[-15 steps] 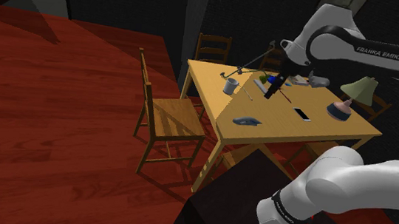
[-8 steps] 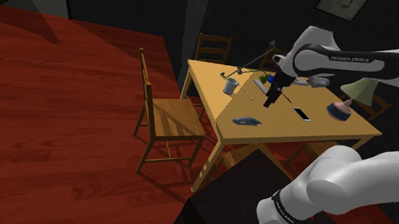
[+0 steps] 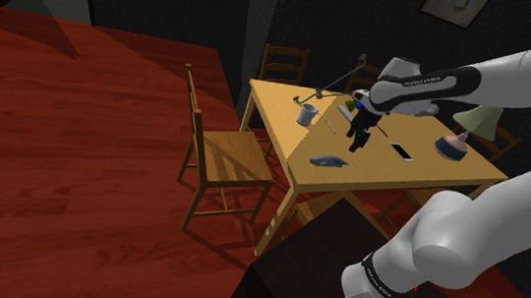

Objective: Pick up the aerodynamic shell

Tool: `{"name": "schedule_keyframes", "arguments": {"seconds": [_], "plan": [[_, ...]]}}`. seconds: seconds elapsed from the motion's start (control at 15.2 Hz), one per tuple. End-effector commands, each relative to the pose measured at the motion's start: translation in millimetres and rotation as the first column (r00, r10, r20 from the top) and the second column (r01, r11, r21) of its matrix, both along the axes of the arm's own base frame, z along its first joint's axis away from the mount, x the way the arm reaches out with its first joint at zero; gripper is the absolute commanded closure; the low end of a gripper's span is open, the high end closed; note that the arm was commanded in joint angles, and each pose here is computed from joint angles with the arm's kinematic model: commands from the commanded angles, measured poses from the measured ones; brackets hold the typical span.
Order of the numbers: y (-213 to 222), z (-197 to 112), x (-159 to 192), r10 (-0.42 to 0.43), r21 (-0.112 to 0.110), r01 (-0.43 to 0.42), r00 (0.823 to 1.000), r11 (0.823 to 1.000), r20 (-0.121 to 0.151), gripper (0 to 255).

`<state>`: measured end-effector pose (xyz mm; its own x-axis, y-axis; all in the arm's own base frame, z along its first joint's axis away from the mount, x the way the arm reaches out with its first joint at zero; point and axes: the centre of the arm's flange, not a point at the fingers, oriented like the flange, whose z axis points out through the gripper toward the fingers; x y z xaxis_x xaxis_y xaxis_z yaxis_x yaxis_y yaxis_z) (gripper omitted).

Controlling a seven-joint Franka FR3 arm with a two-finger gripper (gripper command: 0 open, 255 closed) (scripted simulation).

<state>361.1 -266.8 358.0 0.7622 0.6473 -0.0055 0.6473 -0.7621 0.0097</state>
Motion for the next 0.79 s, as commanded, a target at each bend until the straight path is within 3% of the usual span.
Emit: {"name": "schedule_keyframes", "arguments": {"seconds": [0.0, 0.33, 0.73], "plan": [[-14.7, -21.7, 9.0, 0.062, -0.002, -0.062, 0.998, 0.998, -0.013, 0], [-52.6, -72.9, 31.8, 0.199, 0.006, -0.199, 0.979, 0.980, -0.046, 0], [-93.3, -135.5, 63.4, 0.358, 0.021, -0.358, 0.930, 0.933, -0.083, 0]]}}
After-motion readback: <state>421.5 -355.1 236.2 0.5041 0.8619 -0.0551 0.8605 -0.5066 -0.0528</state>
